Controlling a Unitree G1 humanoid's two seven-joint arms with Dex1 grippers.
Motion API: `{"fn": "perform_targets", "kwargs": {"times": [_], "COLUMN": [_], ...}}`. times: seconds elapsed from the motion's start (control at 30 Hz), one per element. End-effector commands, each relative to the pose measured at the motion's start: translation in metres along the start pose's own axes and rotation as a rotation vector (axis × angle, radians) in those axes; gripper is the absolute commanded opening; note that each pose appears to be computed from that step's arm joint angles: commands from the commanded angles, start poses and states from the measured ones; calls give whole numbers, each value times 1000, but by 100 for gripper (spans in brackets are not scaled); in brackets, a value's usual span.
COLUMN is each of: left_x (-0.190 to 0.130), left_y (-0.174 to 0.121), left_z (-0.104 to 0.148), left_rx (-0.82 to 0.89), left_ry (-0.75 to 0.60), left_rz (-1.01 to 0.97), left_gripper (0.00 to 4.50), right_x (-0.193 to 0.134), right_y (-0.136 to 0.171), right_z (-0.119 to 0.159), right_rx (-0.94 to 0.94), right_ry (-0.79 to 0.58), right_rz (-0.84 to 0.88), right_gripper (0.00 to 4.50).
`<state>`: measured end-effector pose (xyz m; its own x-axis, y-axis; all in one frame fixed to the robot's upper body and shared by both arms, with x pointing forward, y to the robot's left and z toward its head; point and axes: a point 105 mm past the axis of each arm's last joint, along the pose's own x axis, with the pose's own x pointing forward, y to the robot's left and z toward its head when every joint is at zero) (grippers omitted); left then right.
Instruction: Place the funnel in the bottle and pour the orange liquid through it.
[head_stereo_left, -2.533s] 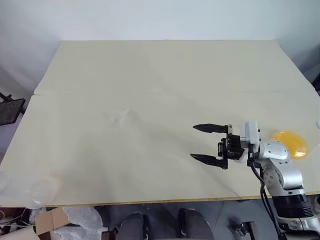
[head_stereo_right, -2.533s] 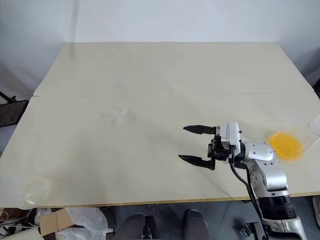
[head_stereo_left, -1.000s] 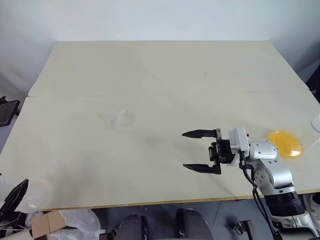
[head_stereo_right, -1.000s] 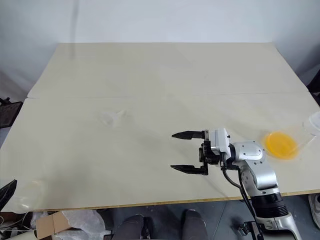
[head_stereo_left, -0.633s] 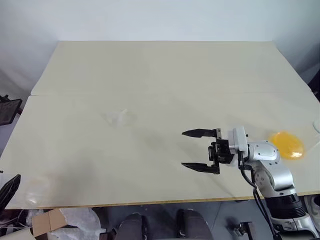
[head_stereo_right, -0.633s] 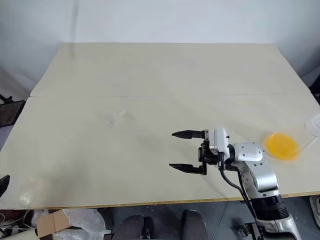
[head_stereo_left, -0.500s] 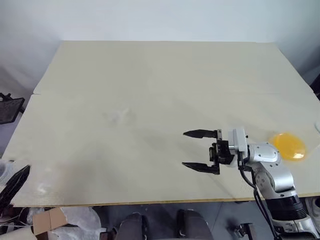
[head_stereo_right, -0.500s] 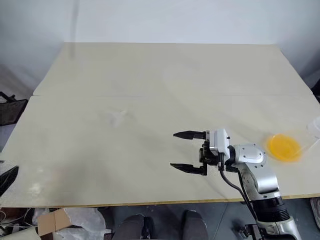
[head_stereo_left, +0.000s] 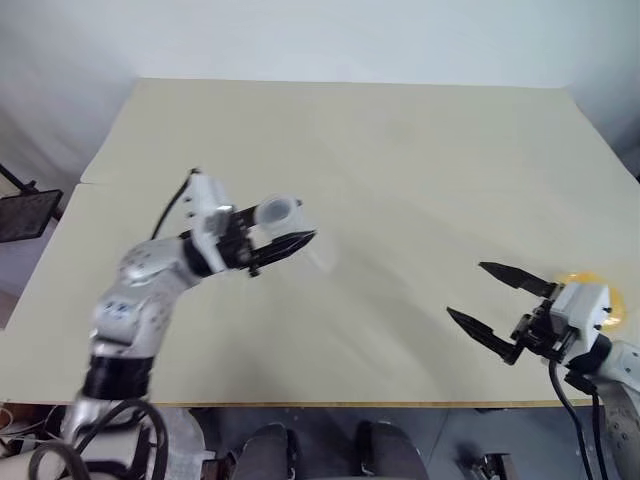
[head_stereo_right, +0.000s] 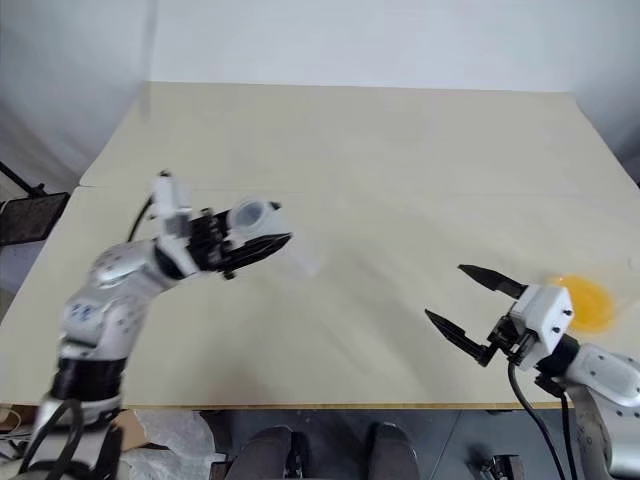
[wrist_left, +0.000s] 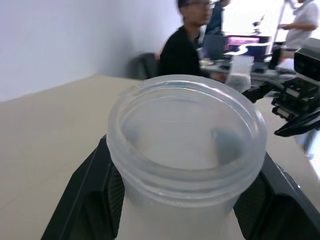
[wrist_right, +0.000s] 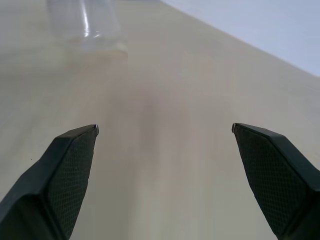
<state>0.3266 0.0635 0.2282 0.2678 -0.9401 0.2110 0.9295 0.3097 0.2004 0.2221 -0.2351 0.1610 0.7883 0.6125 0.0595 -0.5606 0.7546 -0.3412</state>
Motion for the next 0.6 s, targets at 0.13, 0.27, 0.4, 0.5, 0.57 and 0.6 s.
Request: {"fn": "perform_targets", "kwargs": {"times": [0.13,0.27,0.4,0.5,0.57,0.6], "left_x": [69,93,106,111,115,118], "left_y": [11,6,-6,-13,-10,-8], "left_z": [-27,-33,-43,-50,-48,-46], "left_rx": [114,172,201,266,259,263], "left_ry": [84,96,131,175,168,161], "left_rz": [-106,-166,-248,-314,-286,-277], "left_gripper": [240,240,240,240,240,240], "right_x": [-38,-44,-49,-51,-53,-54], "right_y": [10,23,33,40,41,41], "right_z": [7,8,8,7,7,7], "right_rx": [-27,-11,2,12,11,14], "right_ry": [19,22,24,26,24,16], "right_rz": [-227,-294,-340,-355,-370,-382], "right_gripper": [450,450,450,450,450,450]}}
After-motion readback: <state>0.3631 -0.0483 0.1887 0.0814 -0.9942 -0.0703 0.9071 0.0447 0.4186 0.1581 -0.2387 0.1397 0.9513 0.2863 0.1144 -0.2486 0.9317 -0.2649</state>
